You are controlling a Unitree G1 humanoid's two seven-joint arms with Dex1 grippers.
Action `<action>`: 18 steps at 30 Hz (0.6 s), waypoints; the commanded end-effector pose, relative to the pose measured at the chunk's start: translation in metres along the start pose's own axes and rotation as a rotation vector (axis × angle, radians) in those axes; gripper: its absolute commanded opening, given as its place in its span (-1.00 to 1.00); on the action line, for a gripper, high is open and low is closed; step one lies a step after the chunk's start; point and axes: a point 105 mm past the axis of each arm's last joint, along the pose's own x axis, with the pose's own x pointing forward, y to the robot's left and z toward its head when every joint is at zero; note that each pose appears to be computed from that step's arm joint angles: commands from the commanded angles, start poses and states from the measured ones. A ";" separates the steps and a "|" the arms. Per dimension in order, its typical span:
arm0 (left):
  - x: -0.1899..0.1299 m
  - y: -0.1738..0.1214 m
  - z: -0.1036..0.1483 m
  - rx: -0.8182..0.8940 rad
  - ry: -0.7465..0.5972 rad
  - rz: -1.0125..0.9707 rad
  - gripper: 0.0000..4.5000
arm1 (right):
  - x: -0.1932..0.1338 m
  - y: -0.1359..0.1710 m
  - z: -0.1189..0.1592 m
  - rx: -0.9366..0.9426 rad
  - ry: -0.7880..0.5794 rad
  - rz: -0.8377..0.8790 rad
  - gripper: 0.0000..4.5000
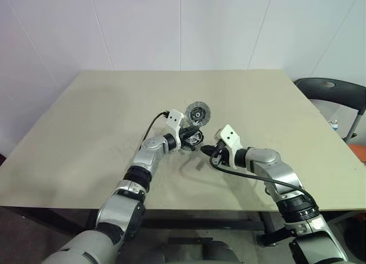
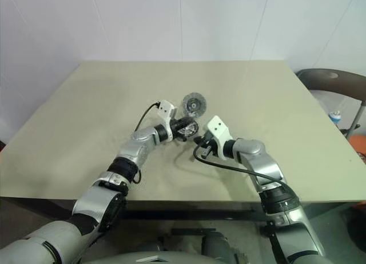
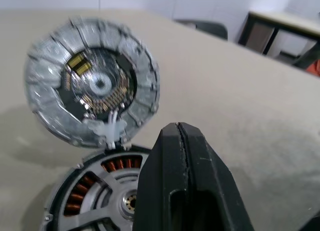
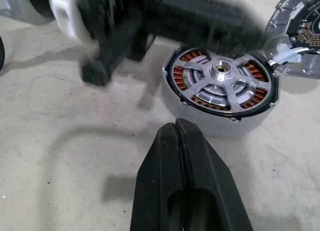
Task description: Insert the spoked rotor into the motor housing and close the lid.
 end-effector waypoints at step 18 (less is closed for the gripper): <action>-0.055 0.002 0.068 0.088 -0.364 -0.042 -0.99 | 0.004 0.002 0.030 -0.042 -0.112 0.012 -1.00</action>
